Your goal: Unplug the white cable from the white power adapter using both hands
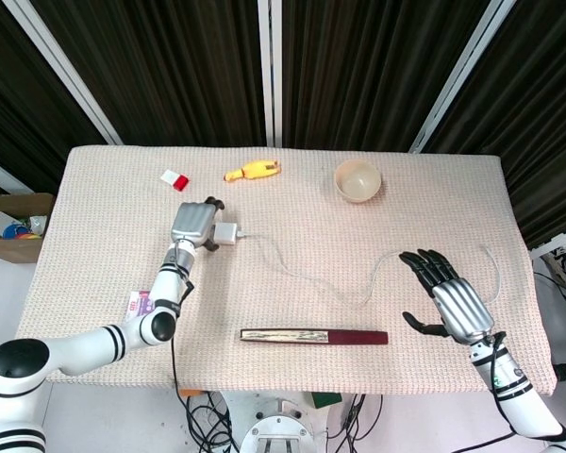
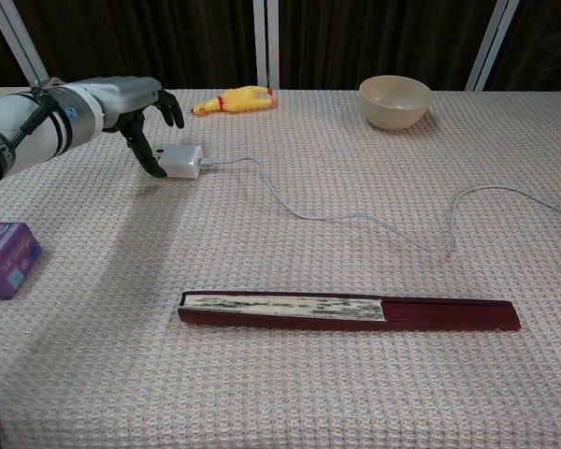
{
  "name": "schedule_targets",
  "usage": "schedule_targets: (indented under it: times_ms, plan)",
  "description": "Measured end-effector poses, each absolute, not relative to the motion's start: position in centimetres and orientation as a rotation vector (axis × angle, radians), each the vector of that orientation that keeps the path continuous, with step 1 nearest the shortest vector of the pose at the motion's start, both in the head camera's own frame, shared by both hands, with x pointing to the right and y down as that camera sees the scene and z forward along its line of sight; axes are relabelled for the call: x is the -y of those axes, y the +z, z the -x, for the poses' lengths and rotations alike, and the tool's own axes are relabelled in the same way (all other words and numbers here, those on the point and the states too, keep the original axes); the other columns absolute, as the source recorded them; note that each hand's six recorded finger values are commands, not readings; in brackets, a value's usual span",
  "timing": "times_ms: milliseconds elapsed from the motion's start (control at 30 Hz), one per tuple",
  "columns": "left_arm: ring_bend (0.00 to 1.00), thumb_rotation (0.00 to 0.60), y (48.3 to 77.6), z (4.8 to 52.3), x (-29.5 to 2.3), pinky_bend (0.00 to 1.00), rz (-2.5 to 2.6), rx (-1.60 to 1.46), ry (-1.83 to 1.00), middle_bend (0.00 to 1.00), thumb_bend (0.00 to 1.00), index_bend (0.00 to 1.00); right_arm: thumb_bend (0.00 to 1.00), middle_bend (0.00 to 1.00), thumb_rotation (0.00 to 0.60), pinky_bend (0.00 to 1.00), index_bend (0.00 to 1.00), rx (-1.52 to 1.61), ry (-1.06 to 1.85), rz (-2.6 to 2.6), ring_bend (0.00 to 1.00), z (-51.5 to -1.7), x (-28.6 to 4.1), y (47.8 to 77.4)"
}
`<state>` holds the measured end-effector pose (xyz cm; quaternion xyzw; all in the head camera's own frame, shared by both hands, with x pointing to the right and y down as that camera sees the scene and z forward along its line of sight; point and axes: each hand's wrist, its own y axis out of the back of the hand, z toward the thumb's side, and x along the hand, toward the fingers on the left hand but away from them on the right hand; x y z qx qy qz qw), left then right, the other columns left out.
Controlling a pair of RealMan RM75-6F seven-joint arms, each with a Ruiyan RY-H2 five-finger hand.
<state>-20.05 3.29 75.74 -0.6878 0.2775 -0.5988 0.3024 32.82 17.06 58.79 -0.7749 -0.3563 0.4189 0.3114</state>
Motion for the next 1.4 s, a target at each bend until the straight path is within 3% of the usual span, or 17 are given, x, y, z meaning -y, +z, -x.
schedule_targets:
  times_ms: [233,833,1067,1233,1400]
  plan:
    - [0.66,0.6,76.4,19.9,-3.1,0.92,1.89,-0.77,-1.594,0.25,0.16,0.33,0.3,0.11,0.6,0.05,0.05,0.953,1.123,2.04,0.0,-33.3,-17.2,58.9]
    - [0.66,0.6,77.4,20.9,-3.0,0.92,2.0,-0.846,-1.601,0.29,0.16,0.36,0.3,0.11,0.6,0.05,0.05,0.961,1.14,2.04,0.0,-33.5,-17.2,59.1]
    - [0.67,0.6,77.6,20.7,-3.1,0.91,2.033,-0.864,-1.595,0.36,0.2,0.45,0.3,0.11,0.6,0.05,0.05,0.967,1.145,2.037,0.0,-33.6,-17.1,59.1]
    - [0.68,0.6,77.7,20.3,-3.1,0.91,2.057,-0.882,-1.578,0.48,0.27,0.54,0.3,0.11,0.6,0.05,0.05,0.971,1.143,2.035,0.0,-33.5,-16.9,58.9]
    - [0.69,0.6,76.9,19.8,-3.2,0.91,2.077,-0.891,-1.536,0.52,0.32,0.56,0.3,0.15,0.6,0.11,0.07,1.007,1.135,2.036,0.0,-33.2,-15.8,58.8]
